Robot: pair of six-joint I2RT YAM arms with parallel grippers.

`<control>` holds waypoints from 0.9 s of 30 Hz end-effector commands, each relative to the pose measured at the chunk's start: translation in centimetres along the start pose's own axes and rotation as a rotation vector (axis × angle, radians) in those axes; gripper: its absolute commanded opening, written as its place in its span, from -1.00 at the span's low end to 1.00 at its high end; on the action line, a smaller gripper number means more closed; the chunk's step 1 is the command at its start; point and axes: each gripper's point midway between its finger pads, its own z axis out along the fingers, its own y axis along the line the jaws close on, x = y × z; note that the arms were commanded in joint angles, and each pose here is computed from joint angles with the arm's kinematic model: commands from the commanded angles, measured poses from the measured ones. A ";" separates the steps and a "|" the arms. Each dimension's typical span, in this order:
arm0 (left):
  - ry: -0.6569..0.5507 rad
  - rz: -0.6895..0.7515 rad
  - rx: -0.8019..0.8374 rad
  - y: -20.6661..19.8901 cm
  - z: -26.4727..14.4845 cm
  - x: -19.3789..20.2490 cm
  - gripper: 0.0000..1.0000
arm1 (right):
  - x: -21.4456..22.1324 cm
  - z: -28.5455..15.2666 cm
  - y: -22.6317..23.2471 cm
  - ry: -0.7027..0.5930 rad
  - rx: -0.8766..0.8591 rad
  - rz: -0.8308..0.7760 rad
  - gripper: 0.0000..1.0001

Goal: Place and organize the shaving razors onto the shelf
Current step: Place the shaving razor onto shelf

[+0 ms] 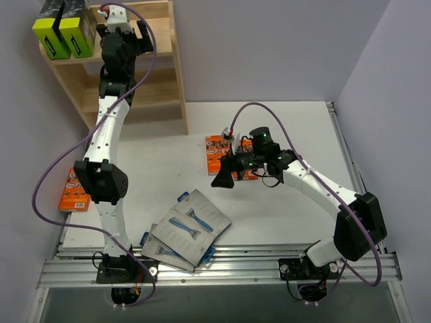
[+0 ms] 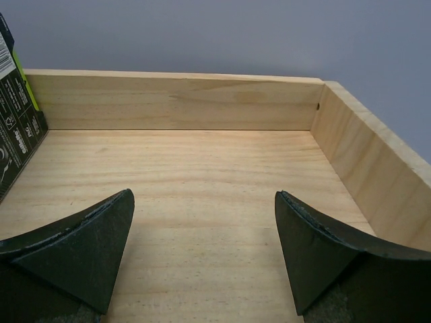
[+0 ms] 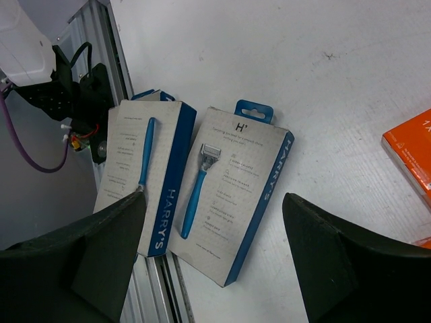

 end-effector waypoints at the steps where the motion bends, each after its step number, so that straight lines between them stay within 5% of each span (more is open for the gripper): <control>1: -0.122 0.000 -0.061 1.7 0.6 -3.5 0.88 | -1.7 -0.2 0.1 -0.028 -0.011 -0.029 0.56; 27: -0.171 -0.041 -0.218 12.6 3.6 -0.6 0.88 | -0.9 0.6 -0.8 0.027 -0.001 0.025 0.58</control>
